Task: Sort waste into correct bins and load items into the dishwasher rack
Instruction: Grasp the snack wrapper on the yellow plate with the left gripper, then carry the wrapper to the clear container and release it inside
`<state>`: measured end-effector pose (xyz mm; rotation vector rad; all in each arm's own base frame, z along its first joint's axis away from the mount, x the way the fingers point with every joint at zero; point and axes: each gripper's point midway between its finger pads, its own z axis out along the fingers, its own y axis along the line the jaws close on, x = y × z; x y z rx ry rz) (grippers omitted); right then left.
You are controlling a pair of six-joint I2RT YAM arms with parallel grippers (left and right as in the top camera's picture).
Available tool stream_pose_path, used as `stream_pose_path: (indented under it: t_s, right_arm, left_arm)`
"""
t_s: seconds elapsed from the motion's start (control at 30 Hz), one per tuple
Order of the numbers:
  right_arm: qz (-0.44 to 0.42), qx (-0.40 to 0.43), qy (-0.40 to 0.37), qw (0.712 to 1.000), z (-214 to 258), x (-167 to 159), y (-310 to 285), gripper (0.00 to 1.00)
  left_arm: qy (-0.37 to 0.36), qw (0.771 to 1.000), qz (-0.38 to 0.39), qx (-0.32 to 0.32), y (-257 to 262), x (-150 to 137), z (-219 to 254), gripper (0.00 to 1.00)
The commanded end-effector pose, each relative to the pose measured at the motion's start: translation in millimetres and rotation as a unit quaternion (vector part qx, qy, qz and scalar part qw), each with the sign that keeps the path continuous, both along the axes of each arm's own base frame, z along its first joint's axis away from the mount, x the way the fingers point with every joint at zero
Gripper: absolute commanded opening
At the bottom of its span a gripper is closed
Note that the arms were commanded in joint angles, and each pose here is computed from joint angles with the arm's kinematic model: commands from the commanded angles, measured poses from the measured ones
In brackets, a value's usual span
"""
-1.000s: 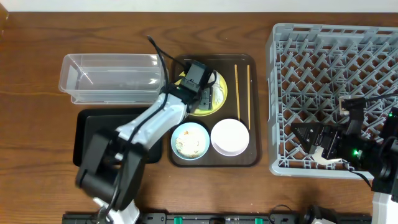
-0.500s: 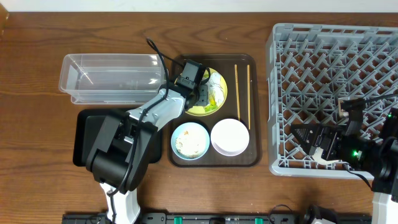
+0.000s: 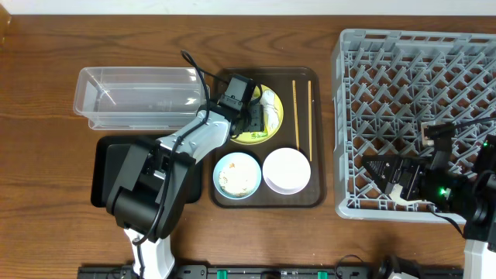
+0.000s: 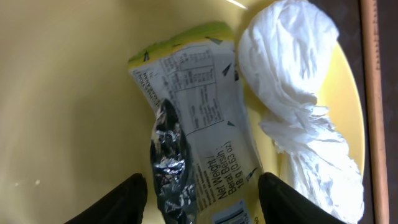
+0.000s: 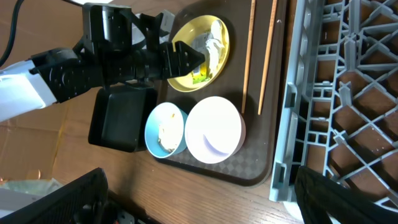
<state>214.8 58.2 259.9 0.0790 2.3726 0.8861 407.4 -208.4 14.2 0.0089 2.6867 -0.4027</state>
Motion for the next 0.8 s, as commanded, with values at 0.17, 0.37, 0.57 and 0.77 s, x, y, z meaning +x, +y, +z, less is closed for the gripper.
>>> stream_pose_path:
  t_s: [0.17,0.37,0.57,0.77]
  right_arm:
    - [0.004,-0.005,-0.009,1.000,3,-1,0,0.93]
    - [0.004,-0.004,-0.009,1.000,3,-1,0,0.93]
    - [0.004,-0.004,-0.009,1.000,3,-1,0,0.92]
    - [0.004,-0.004,-0.009,1.000,3,-1,0,0.92]
  left_arm:
    - [0.019,1.000,0.009,0.009,5,-2,-9,0.15]
    - [-0.040,0.999,0.013,-0.032,6,8,67,0.06]
    - [-0.140,0.988,0.058,-0.041,45,3,173,0.06]
    - [-0.179,0.968,0.159,0.072,130,2,197,0.06]
